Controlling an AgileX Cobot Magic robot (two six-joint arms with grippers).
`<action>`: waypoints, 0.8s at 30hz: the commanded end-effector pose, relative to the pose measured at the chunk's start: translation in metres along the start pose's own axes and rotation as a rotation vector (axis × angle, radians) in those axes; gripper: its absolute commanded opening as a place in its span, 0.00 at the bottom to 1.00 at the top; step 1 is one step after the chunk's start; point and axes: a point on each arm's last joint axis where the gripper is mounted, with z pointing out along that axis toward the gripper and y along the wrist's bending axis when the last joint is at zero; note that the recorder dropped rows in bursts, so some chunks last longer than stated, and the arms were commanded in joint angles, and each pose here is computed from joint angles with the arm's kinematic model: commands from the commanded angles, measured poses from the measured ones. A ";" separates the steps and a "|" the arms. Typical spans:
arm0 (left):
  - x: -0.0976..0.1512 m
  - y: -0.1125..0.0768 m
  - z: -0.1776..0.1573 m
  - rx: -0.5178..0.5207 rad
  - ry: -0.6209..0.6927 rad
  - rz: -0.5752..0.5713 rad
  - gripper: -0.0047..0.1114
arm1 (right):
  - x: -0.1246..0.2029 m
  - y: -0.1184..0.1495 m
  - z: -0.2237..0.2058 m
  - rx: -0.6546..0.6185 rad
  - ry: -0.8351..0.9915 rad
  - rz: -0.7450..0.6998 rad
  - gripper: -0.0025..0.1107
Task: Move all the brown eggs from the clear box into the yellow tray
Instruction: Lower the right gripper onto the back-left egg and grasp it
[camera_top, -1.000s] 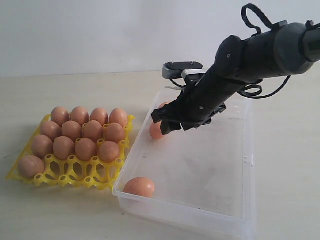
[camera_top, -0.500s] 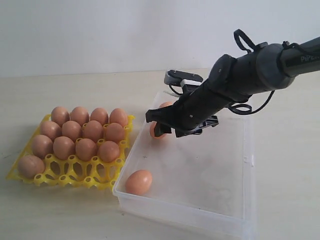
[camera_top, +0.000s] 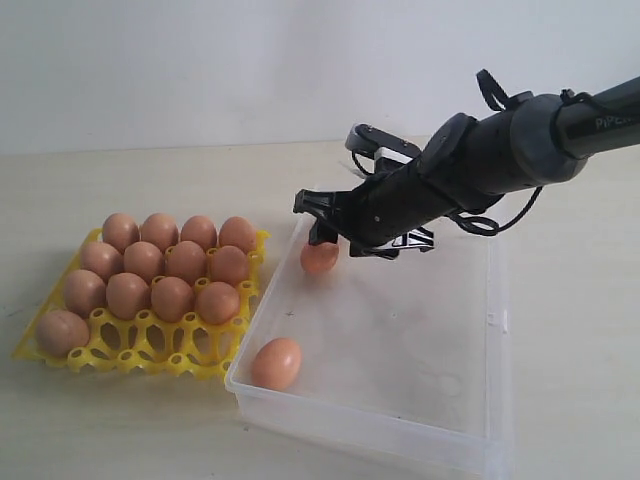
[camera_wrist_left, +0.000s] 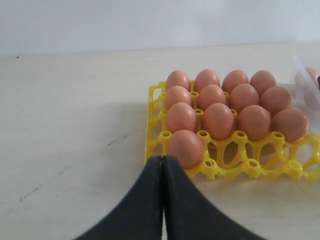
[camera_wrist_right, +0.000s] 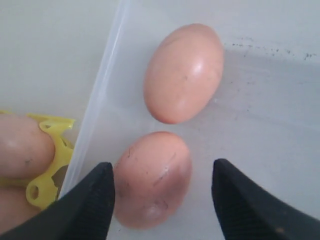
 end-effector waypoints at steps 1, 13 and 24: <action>-0.002 0.000 -0.001 -0.002 -0.019 0.000 0.04 | -0.002 -0.005 0.005 -0.004 -0.010 0.029 0.52; -0.002 0.000 -0.001 -0.002 -0.019 0.000 0.04 | -0.008 0.003 0.018 -0.084 0.013 0.083 0.52; -0.002 0.000 -0.001 -0.002 -0.019 0.000 0.04 | -0.001 -0.006 0.031 -0.059 0.035 0.096 0.48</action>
